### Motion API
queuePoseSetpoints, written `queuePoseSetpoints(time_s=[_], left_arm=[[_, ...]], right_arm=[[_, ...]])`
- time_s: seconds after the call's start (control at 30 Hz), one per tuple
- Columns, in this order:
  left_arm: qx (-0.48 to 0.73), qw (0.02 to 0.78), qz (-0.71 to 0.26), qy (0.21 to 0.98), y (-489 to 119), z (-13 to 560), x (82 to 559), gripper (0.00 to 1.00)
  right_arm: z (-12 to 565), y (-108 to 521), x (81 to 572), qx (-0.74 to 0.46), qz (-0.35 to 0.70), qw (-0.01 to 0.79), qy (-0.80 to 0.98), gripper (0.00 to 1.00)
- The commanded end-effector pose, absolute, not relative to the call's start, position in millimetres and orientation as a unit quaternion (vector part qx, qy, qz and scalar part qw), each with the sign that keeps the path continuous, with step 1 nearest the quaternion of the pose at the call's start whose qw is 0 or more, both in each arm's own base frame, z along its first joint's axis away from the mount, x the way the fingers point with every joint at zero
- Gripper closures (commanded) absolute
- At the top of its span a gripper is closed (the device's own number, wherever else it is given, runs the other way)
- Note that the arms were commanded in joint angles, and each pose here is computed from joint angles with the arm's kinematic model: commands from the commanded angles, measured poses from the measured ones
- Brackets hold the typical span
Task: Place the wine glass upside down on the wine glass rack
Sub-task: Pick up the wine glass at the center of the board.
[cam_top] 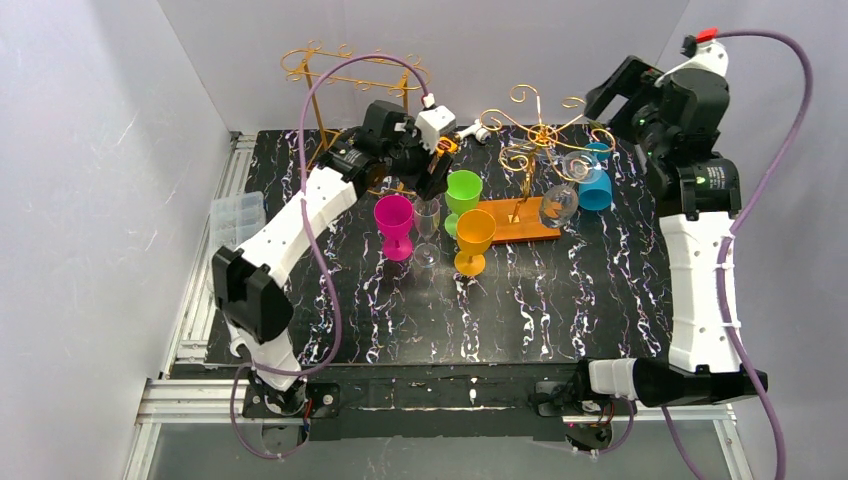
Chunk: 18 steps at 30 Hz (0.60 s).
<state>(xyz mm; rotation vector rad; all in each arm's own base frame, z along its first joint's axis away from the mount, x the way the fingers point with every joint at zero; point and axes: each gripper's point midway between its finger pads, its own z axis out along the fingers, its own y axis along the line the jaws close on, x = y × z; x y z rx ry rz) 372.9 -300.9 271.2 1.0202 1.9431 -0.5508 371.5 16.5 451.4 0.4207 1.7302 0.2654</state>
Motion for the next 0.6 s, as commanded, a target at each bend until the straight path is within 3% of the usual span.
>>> queuePoseSetpoints(time_s=[0.0, 0.27, 0.57], left_arm=[[0.366, 0.426, -0.251, 0.789, -317, 284, 390, 0.31], [0.357, 0.430, -0.230, 0.797, -339, 259, 432, 0.37], [0.361, 0.431, -0.165, 0.810, -336, 219, 456, 0.41]], right_arm=[[484, 33, 368, 0.164, 0.125, 0.661, 0.722, 0.02], [514, 45, 360, 0.129, 0.158, 0.700, 0.685, 0.02], [510, 51, 356, 0.110, 0.171, 0.708, 0.676, 0.02]])
